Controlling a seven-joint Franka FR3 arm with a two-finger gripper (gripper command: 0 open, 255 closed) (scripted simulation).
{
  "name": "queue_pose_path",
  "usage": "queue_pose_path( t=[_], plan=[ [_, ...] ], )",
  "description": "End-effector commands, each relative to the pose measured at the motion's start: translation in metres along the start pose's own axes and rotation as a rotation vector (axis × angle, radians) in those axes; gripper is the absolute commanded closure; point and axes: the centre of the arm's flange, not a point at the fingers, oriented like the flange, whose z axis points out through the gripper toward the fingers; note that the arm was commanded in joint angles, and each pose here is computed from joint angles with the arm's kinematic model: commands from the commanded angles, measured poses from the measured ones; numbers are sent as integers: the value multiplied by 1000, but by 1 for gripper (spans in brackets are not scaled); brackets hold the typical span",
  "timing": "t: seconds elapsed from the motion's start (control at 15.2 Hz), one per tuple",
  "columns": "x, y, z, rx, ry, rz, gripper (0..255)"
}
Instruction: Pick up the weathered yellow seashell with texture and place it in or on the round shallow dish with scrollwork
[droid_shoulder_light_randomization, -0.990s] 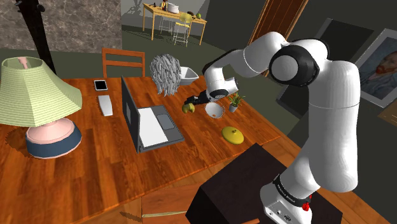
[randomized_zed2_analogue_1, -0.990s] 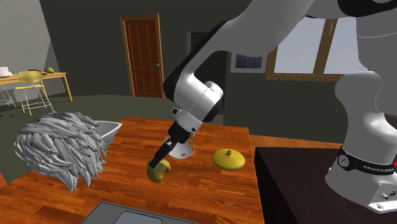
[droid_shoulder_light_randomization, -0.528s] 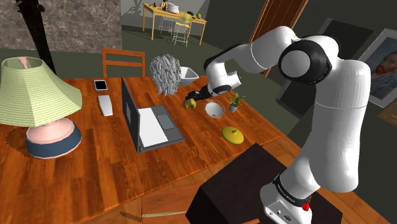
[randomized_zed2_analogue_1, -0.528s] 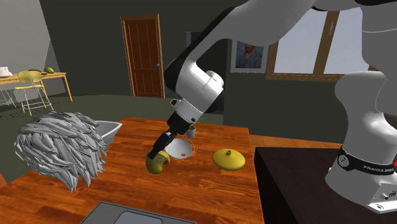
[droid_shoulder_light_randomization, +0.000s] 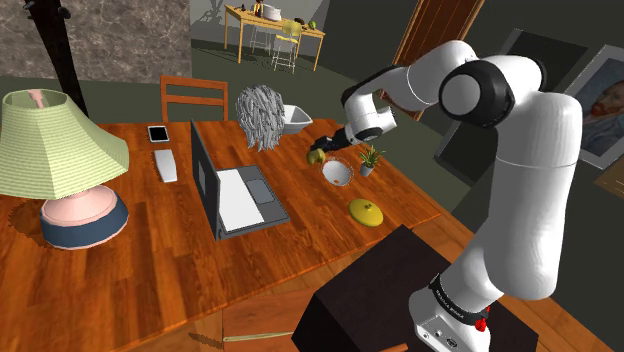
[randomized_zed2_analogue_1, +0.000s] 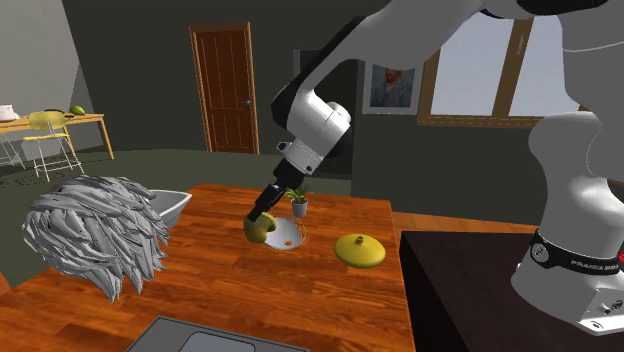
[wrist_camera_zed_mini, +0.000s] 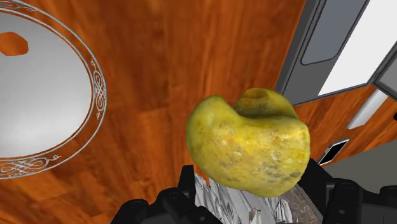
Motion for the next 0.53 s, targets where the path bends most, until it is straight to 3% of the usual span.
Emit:
queue_pose_path(
  t=[0.0,0.46],
  plan=[
    [4,25,-9,2,-1,-1,255],
    [23,109,-42,2,-1,-1,255]
  ],
)
